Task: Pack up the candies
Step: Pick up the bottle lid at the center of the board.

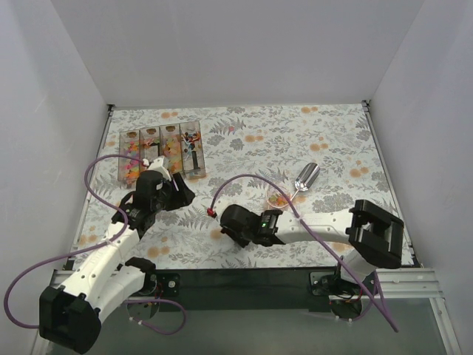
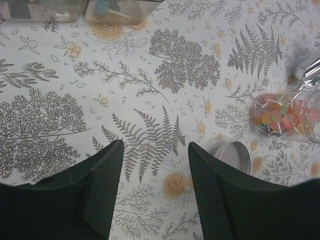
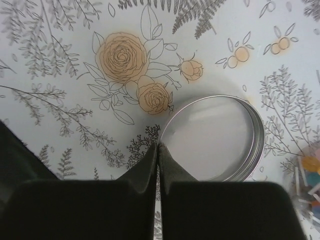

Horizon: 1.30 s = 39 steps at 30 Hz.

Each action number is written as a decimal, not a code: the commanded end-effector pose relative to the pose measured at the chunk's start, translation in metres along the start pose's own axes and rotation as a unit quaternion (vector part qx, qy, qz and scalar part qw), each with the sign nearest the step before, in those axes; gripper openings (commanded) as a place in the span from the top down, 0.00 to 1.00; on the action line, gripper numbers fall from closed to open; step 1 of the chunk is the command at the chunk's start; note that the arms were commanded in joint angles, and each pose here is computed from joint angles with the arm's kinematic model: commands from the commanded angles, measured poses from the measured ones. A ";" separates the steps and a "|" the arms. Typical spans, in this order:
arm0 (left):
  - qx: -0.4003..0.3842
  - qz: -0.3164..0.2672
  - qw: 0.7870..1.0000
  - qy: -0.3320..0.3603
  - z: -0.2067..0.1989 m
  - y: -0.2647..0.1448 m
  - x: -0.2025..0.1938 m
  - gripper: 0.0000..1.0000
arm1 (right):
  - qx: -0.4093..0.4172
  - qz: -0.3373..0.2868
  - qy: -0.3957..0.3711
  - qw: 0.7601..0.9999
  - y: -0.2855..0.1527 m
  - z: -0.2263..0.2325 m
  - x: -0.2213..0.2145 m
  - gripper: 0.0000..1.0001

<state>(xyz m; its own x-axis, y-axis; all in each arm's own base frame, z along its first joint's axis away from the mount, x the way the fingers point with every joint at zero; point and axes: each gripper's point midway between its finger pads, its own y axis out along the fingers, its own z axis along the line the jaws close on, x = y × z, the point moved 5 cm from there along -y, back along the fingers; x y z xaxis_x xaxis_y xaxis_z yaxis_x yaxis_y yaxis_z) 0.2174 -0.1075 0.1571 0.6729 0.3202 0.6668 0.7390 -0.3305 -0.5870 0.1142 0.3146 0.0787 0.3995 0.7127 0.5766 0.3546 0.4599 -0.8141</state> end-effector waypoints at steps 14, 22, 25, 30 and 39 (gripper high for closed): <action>-0.210 0.072 0.972 -0.072 -0.067 -0.023 0.002 0.39 | 0.152 -0.241 0.178 0.942 -0.123 -0.060 0.082 0.99; -0.243 0.122 0.940 -0.204 -0.116 -0.036 0.027 0.38 | 0.142 -0.250 0.122 0.950 -0.125 -0.075 0.067 0.99; -0.245 0.138 0.935 -0.218 -0.135 -0.035 0.030 0.37 | 0.141 -0.257 0.100 0.951 -0.127 -0.077 0.069 0.99; -0.213 0.181 0.936 -0.213 -0.160 -0.012 0.014 0.39 | 0.142 -0.253 0.075 0.954 -0.124 -0.078 0.067 0.99; -0.146 0.201 0.953 -0.173 -0.176 0.013 -0.001 0.51 | 0.135 -0.241 0.039 0.960 -0.120 -0.080 0.062 0.99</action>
<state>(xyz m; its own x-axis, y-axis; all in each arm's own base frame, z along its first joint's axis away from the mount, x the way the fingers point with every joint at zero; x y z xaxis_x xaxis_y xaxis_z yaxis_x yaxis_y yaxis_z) 0.2163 -0.2669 0.2207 0.9230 0.3557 0.1471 0.3743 -0.7402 -0.5585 0.1628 0.2615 0.2111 0.3625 0.3332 0.8704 0.2955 0.8446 -0.4464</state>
